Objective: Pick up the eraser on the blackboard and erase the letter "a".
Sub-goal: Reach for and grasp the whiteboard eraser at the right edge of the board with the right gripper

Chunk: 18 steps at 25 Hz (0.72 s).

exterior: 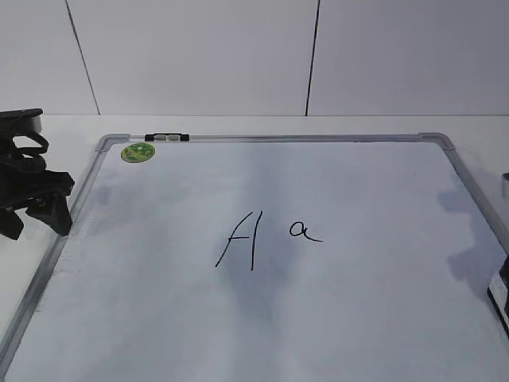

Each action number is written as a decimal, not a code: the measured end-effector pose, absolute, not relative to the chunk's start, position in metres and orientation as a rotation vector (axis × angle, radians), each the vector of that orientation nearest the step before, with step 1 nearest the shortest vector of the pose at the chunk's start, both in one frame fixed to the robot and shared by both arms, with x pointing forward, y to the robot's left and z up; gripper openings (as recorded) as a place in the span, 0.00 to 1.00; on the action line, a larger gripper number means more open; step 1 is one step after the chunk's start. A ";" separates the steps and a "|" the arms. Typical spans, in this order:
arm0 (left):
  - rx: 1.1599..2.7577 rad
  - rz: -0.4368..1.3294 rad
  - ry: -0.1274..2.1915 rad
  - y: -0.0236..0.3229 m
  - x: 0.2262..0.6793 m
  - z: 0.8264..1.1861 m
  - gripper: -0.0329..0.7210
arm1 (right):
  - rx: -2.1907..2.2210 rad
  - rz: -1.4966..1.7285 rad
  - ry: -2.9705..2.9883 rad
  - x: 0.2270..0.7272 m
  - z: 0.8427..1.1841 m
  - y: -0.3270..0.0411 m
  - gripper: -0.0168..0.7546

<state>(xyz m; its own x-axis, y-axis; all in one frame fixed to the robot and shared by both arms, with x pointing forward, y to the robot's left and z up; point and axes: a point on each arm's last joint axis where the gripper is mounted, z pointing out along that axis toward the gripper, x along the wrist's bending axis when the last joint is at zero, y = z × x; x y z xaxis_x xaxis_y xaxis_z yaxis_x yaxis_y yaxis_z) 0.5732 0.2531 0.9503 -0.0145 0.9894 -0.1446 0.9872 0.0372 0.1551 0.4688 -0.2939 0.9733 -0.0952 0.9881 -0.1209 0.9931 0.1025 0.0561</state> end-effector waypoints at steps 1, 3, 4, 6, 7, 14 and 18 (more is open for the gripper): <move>2.043 0.015 2.097 0.253 0.573 0.950 0.76 | 2.024 -0.063 2.237 0.467 0.971 -0.294 0.88; 2.043 0.015 2.097 0.253 0.573 0.950 0.76 | 2.032 -0.070 2.238 0.463 0.965 -0.294 0.88; 2.044 0.015 2.097 0.253 0.573 0.950 0.76 | 2.030 -0.067 2.239 0.462 0.963 -0.294 0.88; 2.046 0.016 2.095 0.253 0.573 0.950 0.76 | 2.030 -0.054 2.231 0.463 0.962 -0.294 0.88; 2.046 0.016 2.095 0.253 0.573 0.950 0.76 | 2.027 -0.048 2.230 0.463 0.962 -0.294 0.88; 2.045 0.016 2.095 0.253 0.573 0.950 0.76 | 2.067 -0.054 2.206 0.467 0.955 -0.293 0.88; 2.045 0.016 2.095 0.253 0.573 0.950 0.76 | 2.077 -0.063 2.206 0.468 0.951 -0.293 0.88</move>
<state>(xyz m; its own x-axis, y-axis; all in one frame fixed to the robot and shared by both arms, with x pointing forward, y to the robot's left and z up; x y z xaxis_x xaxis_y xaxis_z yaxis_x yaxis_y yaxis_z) 0.5732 0.2531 0.9504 -0.0124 0.9895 -0.1442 0.9871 0.0351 0.1561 0.4680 -0.2931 0.9510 -0.0573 0.9923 -0.1094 0.9970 0.0626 0.0460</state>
